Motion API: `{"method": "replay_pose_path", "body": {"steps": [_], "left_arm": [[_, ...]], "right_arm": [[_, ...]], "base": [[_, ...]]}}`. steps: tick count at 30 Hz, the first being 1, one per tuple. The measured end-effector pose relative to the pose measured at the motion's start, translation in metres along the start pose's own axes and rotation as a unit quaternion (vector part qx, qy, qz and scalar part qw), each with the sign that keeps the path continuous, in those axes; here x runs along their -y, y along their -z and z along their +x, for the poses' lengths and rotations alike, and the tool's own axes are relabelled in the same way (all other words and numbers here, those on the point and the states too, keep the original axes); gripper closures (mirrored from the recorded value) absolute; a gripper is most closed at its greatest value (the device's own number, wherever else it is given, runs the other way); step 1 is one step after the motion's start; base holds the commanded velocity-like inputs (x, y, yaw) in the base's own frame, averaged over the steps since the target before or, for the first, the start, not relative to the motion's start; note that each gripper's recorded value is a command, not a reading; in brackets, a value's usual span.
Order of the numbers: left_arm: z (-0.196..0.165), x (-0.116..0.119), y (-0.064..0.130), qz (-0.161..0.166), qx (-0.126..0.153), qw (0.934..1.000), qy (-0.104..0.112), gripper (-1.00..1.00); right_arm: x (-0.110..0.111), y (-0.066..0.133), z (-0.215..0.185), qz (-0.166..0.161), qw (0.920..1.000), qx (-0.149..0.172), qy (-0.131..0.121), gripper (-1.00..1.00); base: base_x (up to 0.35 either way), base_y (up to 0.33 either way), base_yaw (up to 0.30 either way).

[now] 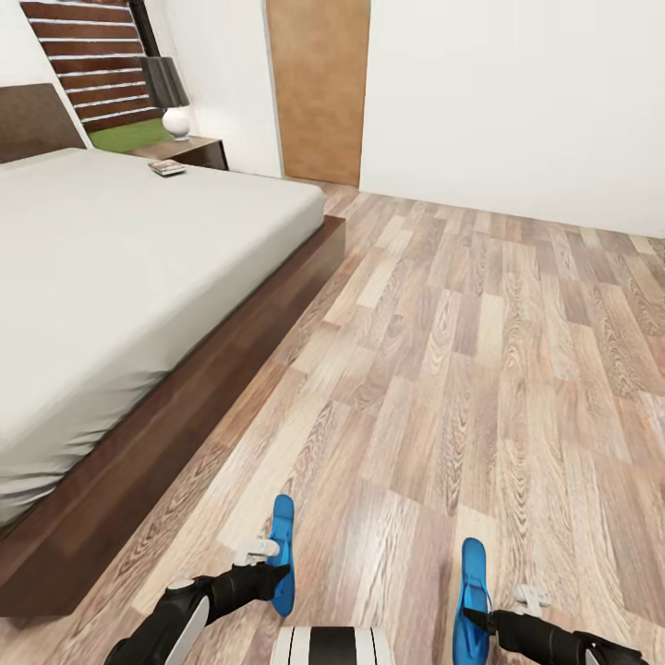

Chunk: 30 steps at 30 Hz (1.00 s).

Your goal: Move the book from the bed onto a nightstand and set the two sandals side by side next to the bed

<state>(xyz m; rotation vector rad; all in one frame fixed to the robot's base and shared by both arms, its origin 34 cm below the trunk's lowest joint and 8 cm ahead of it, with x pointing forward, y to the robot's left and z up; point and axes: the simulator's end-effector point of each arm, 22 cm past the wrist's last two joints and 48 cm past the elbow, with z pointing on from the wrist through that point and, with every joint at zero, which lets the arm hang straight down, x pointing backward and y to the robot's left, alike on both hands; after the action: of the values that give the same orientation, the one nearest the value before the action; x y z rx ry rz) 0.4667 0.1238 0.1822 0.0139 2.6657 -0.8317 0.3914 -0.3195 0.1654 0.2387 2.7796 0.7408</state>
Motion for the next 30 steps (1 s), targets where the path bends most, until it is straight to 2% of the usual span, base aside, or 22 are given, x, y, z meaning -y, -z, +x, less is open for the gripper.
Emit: {"method": "replay_pose_path", "body": {"steps": [7, 25, 26, 27, 30], "left_arm": [[-0.011, 0.005, 0.006, 0.001, 0.011, 0.9999, -0.008, 1.0], [-0.032, 0.02, 0.02, 0.005, 0.032, 0.9992, -0.023, 1.0], [-0.032, 0.021, 0.021, 0.005, 0.032, 0.9992, -0.023, 1.0], [-0.014, 0.016, 0.019, 0.0, 0.014, 0.9997, -0.018, 1.0], [-0.012, 0.017, 0.019, 0.001, 0.019, 0.9997, -0.017, 1.0]], "right_arm": [[0.0, 0.004, 0.0, -0.001, 0.9995, 0.029, 0.011, 1.0], [-0.015, 0.016, -0.023, -0.009, 0.9975, 0.063, 0.031, 1.0], [-0.017, 0.016, -0.024, -0.01, 0.9973, 0.065, 0.032, 1.0], [-0.018, 0.017, -0.025, -0.011, 0.9972, 0.066, 0.033, 1.0], [-0.016, 0.02, -0.02, -0.01, 0.9976, 0.063, 0.028, 1.0]], "base": [[0.0, 0.0, 0.0], [0.0, 0.0, 0.0], [0.0, 0.0, 0.0], [0.0, 0.0, 0.0], [0.0, 0.0, 0.0]]}}
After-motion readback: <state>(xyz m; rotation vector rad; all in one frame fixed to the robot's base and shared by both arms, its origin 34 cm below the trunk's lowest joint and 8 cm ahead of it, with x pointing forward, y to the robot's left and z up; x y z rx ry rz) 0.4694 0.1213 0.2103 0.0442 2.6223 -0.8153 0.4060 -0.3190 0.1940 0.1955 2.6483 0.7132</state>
